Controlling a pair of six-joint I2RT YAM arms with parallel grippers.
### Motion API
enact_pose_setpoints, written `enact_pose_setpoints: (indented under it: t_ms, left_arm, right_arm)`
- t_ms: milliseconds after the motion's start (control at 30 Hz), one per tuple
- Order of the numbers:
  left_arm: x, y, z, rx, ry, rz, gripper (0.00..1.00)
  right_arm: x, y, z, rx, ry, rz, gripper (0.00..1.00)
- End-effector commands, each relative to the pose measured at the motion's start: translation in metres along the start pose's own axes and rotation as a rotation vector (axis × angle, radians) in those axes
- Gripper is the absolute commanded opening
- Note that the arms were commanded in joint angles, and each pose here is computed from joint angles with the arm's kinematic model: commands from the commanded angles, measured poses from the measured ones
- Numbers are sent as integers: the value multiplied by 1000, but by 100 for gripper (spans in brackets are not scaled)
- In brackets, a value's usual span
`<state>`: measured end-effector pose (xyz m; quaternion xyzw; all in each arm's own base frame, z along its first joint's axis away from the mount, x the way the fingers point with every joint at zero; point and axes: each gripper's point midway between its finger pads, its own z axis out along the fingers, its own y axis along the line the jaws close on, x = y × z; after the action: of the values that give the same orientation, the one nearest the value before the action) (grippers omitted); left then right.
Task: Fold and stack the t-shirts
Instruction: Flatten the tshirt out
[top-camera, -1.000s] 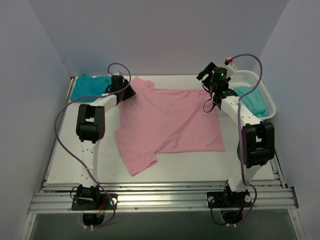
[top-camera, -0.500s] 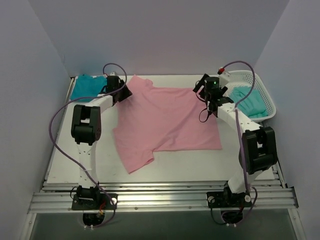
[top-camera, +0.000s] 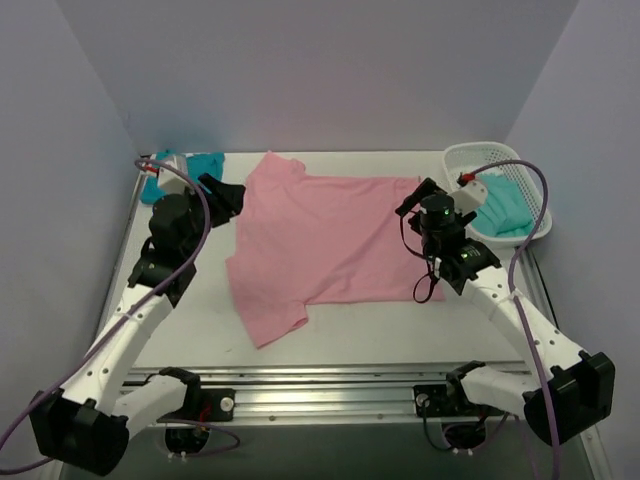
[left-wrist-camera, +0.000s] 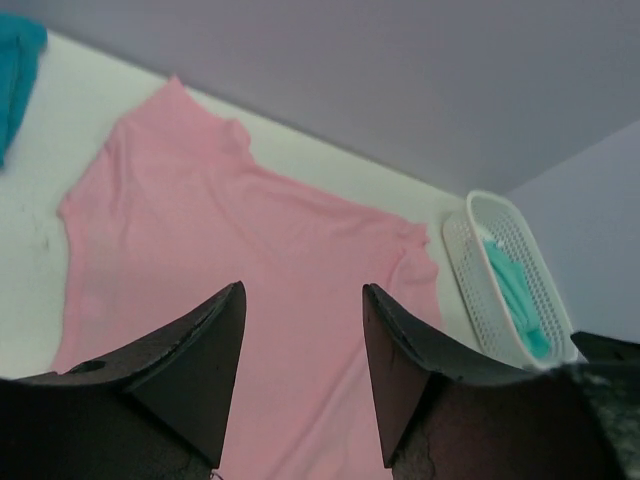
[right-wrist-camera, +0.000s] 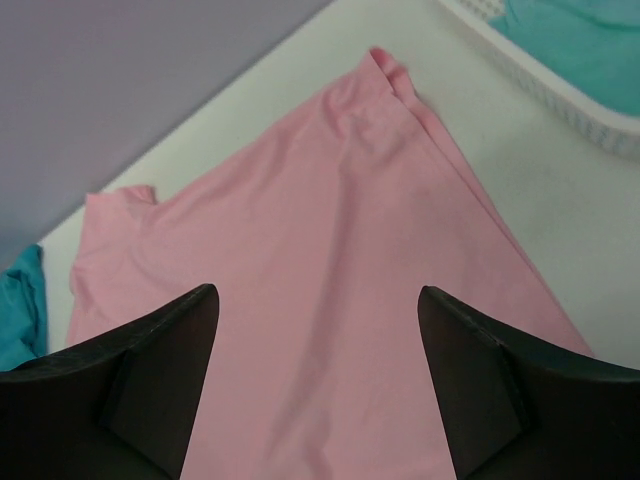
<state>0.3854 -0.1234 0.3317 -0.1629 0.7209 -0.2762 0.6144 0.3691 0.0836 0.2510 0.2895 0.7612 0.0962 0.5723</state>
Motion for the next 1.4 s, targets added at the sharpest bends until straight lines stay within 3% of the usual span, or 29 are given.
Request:
enact_pose_setpoints:
  t_ms: [0, 167, 300, 467, 533, 667, 867, 900, 933, 1133, 1367]
  left_arm:
    - [89, 55, -37, -205, 161, 15, 59]
    - [139, 91, -103, -303, 190, -32, 59]
    - [162, 116, -126, -336, 197, -96, 59]
    - [187, 129, -126, -347, 236, -113, 59]
    - [201, 134, -119, -359, 263, -108, 59]
    - [229, 138, -106, -357, 314, -112, 59]
    - [260, 141, -90, -346, 354, -122, 58]
    - [259, 139, -88, -333, 345, -128, 58]
    - [262, 140, -87, -333, 349, -126, 58]
    - [258, 135, -83, -322, 329, -119, 58]
    - [258, 126, -83, -304, 349, -138, 58]
  right_arm:
    - [52, -50, -21, 150, 105, -26, 76]
    - [80, -109, -54, 318, 131, -44, 76]
    - [76, -148, -79, 397, 80, 52, 78]
    - [75, -177, -93, 485, 18, 164, 81]
    - [82, -183, -90, 522, 16, 161, 87]
    - [112, -188, -74, 578, 82, 99, 88]
    - [140, -191, -47, 481, 213, 116, 87]
    - [130, -197, -35, 472, 186, 189, 88]
    - [143, -201, -35, 436, 254, 201, 88]
    - [125, -225, -30, 453, 216, 238, 89]
    - [166, -199, -13, 307, 404, 306, 87]
